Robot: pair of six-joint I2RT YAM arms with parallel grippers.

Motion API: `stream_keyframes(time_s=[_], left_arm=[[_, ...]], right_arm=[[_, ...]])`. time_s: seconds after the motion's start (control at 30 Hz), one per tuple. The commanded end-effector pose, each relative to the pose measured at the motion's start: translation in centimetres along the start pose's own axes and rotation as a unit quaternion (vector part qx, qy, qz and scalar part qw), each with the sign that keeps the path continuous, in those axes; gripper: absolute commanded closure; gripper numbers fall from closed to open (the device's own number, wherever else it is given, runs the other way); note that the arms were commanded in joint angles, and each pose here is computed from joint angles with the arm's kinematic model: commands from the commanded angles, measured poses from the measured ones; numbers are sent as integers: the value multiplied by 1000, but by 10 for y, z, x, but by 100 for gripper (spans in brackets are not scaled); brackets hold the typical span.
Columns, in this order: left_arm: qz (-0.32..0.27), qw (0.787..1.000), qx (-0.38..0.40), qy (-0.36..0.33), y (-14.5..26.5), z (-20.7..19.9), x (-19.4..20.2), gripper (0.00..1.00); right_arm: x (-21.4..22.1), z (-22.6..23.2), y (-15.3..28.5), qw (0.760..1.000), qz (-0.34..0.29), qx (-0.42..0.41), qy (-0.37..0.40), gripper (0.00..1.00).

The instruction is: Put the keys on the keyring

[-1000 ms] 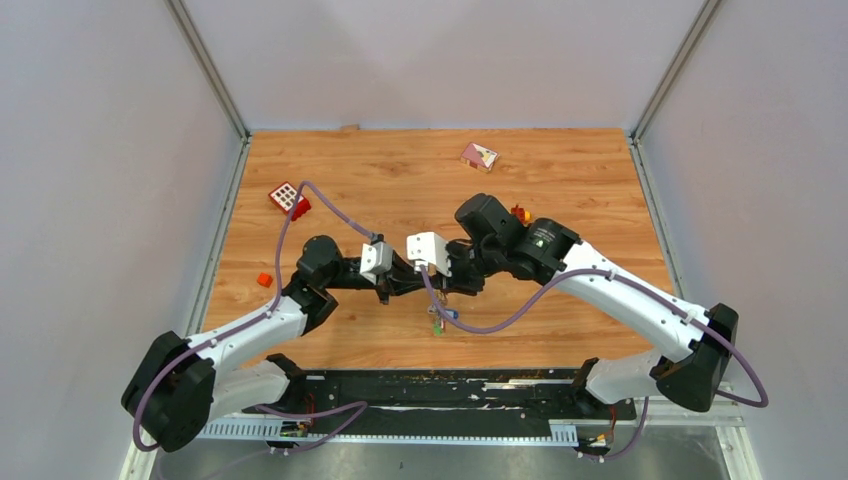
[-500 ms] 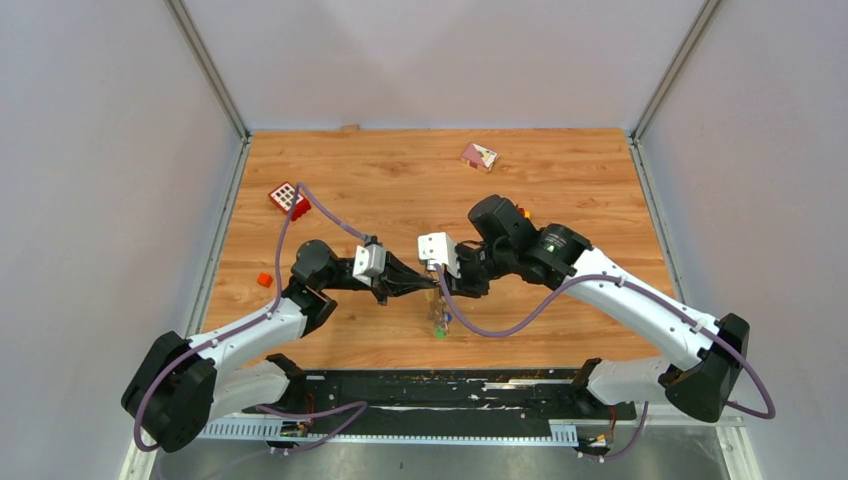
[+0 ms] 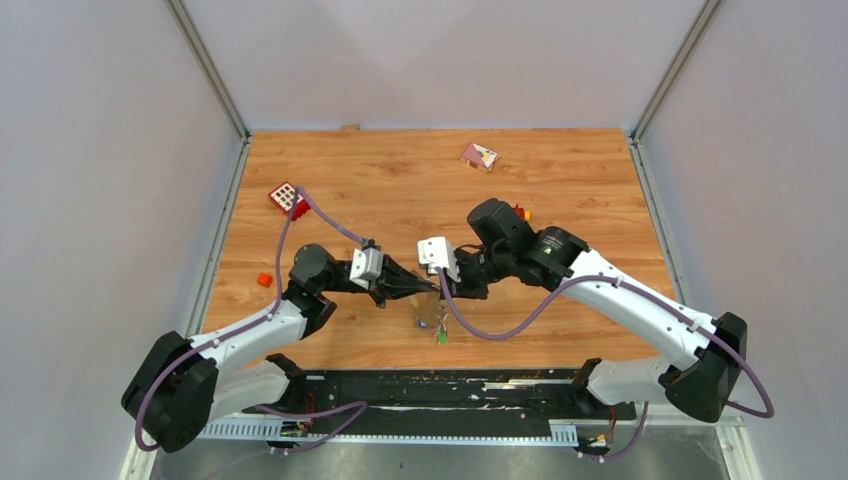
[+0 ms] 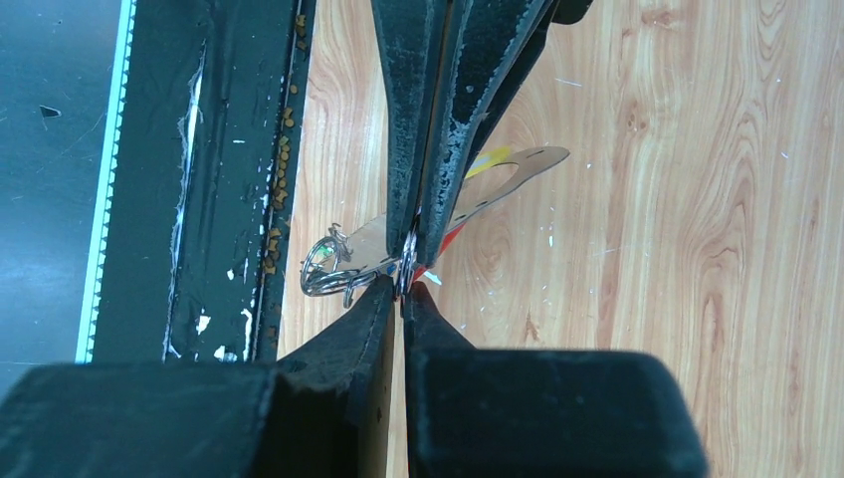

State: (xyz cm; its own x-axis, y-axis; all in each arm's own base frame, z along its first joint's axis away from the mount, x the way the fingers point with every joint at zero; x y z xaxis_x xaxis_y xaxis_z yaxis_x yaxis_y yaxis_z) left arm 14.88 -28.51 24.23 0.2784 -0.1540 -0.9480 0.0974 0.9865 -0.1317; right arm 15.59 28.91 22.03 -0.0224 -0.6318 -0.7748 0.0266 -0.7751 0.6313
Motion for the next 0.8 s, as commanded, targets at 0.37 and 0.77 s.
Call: stream_keyframes(time_s=[0.37, 0.77], left_arm=[[-24, 998, 35, -54, 0, -8, -18, 100], [-23, 997, 47, -57, 0, -13, -19, 100]], right_arm=[[-18, -4, 0, 999, -30, -6, 23, 96], [-17, -11, 4, 999, -29, 21, 39, 70]])
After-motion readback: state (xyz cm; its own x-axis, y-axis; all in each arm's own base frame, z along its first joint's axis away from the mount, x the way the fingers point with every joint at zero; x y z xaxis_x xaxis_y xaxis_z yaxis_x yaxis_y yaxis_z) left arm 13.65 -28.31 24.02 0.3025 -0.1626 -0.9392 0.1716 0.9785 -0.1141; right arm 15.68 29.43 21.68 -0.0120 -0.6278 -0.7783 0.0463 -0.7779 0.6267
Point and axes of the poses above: each gripper's point midway between its finger pads, its own y axis back along the fingers, its own z axis along the line the jaws close on, x = y × z, the point moved 1 cm from there along y, back along the fingers, and after that the axes turned 10 degrees about -y, right-handed, at the moved point
